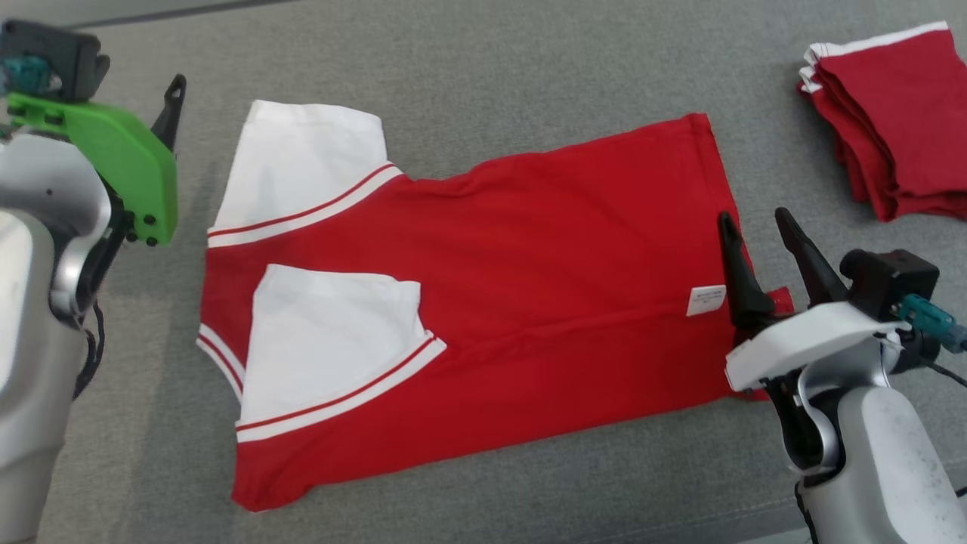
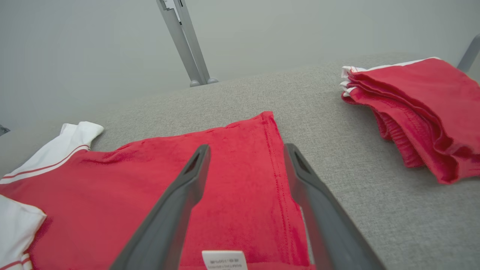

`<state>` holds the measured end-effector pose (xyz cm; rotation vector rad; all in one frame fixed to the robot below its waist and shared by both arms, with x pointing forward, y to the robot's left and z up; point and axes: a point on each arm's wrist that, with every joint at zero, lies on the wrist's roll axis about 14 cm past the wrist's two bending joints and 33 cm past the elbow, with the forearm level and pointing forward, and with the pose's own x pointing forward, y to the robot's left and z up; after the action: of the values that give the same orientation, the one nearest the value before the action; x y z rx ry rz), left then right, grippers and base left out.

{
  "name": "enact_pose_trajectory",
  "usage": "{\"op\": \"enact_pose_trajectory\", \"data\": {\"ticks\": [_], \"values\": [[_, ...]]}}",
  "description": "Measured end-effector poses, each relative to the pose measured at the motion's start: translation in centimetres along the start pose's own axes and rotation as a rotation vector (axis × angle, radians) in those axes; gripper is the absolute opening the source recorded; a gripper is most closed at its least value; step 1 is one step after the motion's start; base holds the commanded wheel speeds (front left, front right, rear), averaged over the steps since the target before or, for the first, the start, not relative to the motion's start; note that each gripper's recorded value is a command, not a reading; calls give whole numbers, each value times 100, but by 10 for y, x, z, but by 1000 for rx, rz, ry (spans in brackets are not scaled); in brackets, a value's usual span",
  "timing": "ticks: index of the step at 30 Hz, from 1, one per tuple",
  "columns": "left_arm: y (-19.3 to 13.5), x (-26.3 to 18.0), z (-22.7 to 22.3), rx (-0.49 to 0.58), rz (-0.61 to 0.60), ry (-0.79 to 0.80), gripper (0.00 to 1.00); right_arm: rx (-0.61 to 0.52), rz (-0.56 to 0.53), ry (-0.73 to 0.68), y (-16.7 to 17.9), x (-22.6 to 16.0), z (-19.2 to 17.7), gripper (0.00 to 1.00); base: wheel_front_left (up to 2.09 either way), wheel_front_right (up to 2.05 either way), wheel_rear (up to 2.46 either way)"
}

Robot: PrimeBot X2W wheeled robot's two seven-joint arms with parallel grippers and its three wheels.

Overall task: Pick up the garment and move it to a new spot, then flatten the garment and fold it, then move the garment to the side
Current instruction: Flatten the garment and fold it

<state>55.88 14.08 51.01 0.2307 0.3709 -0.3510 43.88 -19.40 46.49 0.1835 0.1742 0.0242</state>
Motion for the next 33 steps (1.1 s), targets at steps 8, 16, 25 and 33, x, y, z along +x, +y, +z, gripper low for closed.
{"op": "enact_pose_trajectory", "data": {"ticks": [8,16,25,33], "values": [[-6,66,-43,-81,-82,213,100,-27,-10,-4,-10,25,-8,100,0,0,0],[-28,104,-95,-127,-157,348,100,-57,-80,20,-38,28,-22,100,0,0,0],[-39,119,-117,-133,-176,392,78,-70,-116,39,-52,24,-29,100,0,0,0],[-46,110,-113,-137,-204,400,0,-107,-103,7,-49,31,-13,100,0,0,0]]}}
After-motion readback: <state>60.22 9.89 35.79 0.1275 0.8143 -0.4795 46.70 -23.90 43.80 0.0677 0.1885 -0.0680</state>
